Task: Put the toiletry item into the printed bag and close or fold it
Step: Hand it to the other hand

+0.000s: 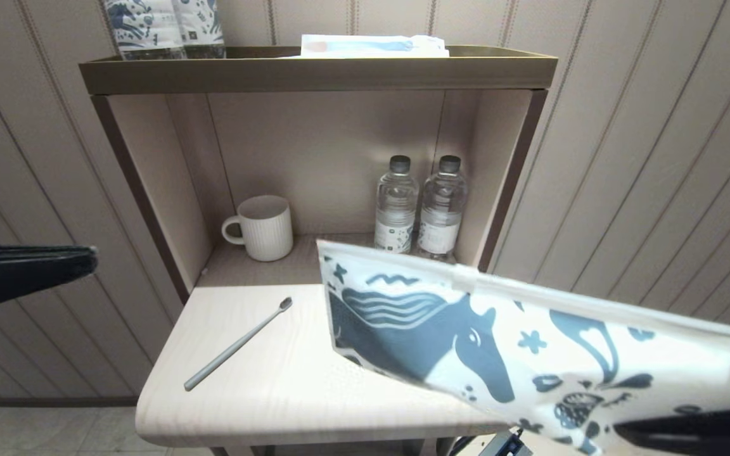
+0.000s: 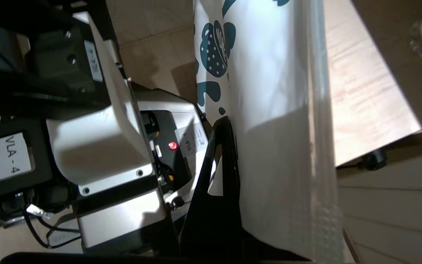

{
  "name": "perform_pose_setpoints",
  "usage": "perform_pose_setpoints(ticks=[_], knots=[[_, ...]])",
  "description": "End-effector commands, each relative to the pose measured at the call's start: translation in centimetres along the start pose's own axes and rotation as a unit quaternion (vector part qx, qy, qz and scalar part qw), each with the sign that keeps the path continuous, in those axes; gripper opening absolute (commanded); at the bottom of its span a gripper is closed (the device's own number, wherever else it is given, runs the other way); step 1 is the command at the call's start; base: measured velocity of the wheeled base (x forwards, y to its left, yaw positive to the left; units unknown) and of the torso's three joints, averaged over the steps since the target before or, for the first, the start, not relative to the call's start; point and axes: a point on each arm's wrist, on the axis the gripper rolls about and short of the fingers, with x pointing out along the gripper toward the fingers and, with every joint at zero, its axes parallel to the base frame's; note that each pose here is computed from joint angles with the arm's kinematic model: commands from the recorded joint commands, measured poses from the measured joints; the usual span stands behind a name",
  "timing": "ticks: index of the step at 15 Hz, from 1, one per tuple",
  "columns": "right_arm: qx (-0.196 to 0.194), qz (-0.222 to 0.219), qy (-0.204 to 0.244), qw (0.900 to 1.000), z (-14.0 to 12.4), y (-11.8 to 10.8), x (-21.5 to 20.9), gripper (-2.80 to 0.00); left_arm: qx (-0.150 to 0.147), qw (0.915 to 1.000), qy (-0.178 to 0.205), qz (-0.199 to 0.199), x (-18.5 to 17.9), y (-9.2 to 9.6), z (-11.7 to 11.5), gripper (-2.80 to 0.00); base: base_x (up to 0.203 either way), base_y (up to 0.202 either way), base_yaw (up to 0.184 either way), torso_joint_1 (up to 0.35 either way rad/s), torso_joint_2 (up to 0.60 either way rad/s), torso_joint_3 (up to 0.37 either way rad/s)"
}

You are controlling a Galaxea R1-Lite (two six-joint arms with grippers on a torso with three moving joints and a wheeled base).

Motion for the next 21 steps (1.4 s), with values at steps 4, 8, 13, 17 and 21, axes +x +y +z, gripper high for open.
perform_pose_setpoints(ticks=[4, 8, 13, 17, 21], knots=[[0.006, 0.015, 0.019, 1.000, -0.1, -0.8, 4.0, -2.80, -0.027, 0.9903, 0.084, -0.107, 4.3, 1.8, -0.9, -2.80, 0.000, 0.000, 0.000, 0.000, 0.00, 0.000], [-0.001, 0.018, 0.017, 1.000, 0.1, -1.0, 5.2, -2.80, 0.105, 0.9821, 0.151, -0.040, 4.9, 2.9, -1.4, -2.80, 0.000, 0.000, 0.000, 0.000, 0.00, 0.000], [-0.001, 0.023, 0.020, 1.000, 0.9, -2.0, 7.7, -2.80, 0.125, 0.9754, 0.174, -0.050, 5.6, 2.6, -0.4, -2.80, 0.000, 0.000, 0.000, 0.000, 0.00, 0.000], [-0.001, 0.029, 0.016, 0.999, 1.4, -2.2, 8.2, -2.80, 0.122, 0.9751, 0.175, -0.061, 5.9, 2.8, -0.7, 0.00, 0.000, 0.000, 0.000, 0.000, 0.00, 0.000], [-0.005, 0.029, 0.012, 0.999, 1.5, -2.2, 8.0, -2.80, 0.123, 0.9748, 0.175, -0.063, 6.3, 3.4, -1.1, 0.00, 0.000, 0.000, 0.000, 0.000, 0.00, 0.000]])
